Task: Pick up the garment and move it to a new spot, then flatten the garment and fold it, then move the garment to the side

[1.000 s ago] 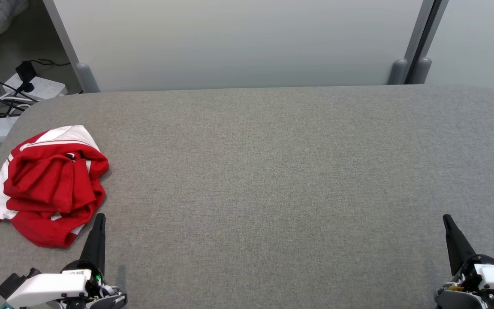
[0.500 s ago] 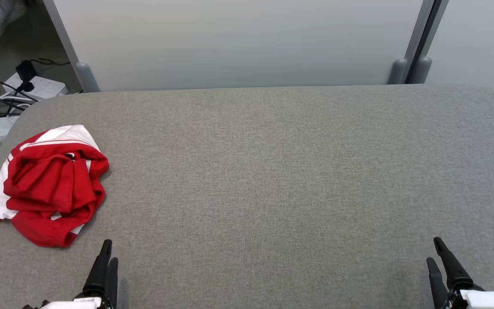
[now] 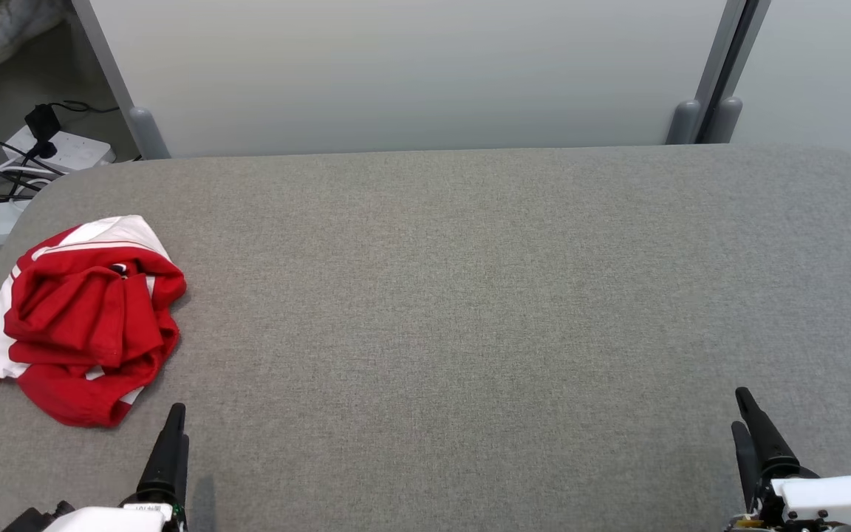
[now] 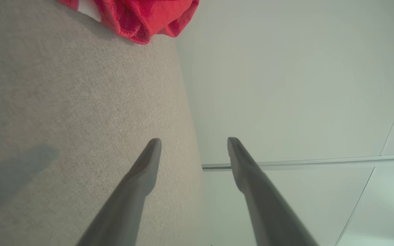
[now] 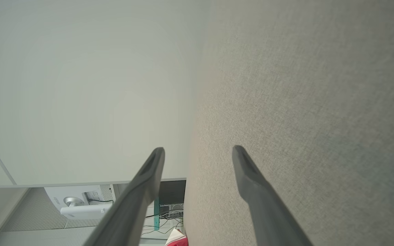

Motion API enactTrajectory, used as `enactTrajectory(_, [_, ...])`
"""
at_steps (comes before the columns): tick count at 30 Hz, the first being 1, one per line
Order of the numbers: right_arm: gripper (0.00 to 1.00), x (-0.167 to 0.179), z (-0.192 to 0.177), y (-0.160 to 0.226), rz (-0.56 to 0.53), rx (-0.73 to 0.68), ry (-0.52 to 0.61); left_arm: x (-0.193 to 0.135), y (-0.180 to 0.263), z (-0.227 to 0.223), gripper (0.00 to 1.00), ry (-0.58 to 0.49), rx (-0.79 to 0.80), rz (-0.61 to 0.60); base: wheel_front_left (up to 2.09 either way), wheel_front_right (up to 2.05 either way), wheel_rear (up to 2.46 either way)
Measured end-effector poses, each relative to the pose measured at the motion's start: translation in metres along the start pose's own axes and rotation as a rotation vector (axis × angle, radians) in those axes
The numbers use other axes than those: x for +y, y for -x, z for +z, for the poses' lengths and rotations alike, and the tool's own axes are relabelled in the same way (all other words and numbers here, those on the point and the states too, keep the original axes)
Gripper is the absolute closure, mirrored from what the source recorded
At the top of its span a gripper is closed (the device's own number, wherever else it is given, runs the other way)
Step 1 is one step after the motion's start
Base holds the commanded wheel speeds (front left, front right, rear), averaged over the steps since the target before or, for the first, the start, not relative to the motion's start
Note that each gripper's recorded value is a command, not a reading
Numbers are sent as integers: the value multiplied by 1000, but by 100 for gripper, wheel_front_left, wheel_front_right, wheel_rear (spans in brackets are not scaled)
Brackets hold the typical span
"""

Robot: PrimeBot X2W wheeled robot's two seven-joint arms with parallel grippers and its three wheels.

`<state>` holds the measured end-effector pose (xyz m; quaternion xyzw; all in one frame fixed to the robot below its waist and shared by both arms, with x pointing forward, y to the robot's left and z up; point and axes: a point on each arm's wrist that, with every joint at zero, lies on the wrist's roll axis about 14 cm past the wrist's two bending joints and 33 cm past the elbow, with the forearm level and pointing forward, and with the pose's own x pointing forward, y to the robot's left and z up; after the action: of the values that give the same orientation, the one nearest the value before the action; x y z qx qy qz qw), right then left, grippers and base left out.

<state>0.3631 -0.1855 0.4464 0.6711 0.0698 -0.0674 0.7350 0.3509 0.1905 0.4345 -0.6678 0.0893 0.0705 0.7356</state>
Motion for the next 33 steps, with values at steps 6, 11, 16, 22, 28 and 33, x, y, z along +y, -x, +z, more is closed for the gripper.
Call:
enactTrajectory(6, [0,5,0,-3,9,-6,70,-10,-7,5,0,-86,-5,-23,0,0,0])
enactTrajectory(11, [0,6,-2,-7,9,-1,141,-12,-9,4,0,-159,2,-26,0,0,0])
enactTrajectory(16, [0,10,-5,-10,19,4,212,-13,-9,8,0,-239,-4,-27,0,0,0])
enactTrajectory(22, [0,12,-6,-12,23,4,317,-15,-12,8,0,-332,0,-32,0,0,0])
enactTrajectory(28, [0,22,-9,-18,49,6,400,-18,-15,10,0,-414,-3,-40,0,0,0])
enactTrajectory(33, [0,26,-7,-20,59,-8,454,-22,-18,12,0,-478,-11,-52,0,0,0])
